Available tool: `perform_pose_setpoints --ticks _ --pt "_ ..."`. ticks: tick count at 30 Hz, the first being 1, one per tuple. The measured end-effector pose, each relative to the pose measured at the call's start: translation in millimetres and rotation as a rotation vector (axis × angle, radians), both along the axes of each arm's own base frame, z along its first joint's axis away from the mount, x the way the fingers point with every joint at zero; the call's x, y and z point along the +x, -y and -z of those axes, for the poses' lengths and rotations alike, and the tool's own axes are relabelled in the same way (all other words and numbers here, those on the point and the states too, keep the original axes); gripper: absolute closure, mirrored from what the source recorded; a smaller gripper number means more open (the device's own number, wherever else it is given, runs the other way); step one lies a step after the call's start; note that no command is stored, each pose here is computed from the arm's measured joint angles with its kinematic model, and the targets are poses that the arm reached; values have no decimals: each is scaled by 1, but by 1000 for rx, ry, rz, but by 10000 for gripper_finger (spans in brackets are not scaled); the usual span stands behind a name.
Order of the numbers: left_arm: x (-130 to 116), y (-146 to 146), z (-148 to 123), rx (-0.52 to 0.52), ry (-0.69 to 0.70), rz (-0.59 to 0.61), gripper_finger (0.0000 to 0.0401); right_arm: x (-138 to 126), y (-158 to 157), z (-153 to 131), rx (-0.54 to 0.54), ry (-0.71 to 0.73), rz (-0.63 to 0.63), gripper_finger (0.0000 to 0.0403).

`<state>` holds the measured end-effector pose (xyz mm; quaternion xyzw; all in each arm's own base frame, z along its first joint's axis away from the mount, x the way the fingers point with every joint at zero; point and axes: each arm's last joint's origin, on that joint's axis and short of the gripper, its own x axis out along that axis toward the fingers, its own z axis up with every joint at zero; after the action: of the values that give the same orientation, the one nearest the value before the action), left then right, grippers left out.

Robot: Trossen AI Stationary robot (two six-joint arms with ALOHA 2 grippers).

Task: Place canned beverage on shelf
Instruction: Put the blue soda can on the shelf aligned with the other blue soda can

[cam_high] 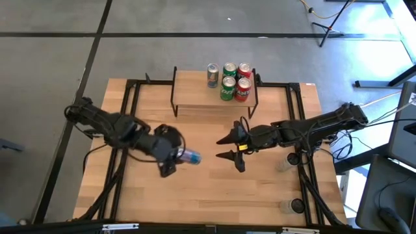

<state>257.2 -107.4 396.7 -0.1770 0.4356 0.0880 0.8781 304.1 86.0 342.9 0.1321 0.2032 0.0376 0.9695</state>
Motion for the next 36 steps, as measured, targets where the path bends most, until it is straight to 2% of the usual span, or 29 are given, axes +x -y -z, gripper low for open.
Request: perform_pose_setpoints --ticks 8,14,26,31,34,36 --pt "22 -13 -3 15 98 46 198 18 -5 20 -23 -36 -7 329" --pt "26 -18 -4 28 123 55 196 25 -8 28 -37 -47 -15 394" --pt "36 -35 -9 154 207 5 195 28 -7 32 -78 -55 9 398" --pt "43 -51 -14 200 252 -11 195 30 -6 33 -99 -42 14 400" --pt "50 -66 -18 259 320 -59 194 32 -3 31 -116 -18 -8 400" --pt "52 -77 -17 303 313 -59 194 33 4 33 -143 -33 -1 400"
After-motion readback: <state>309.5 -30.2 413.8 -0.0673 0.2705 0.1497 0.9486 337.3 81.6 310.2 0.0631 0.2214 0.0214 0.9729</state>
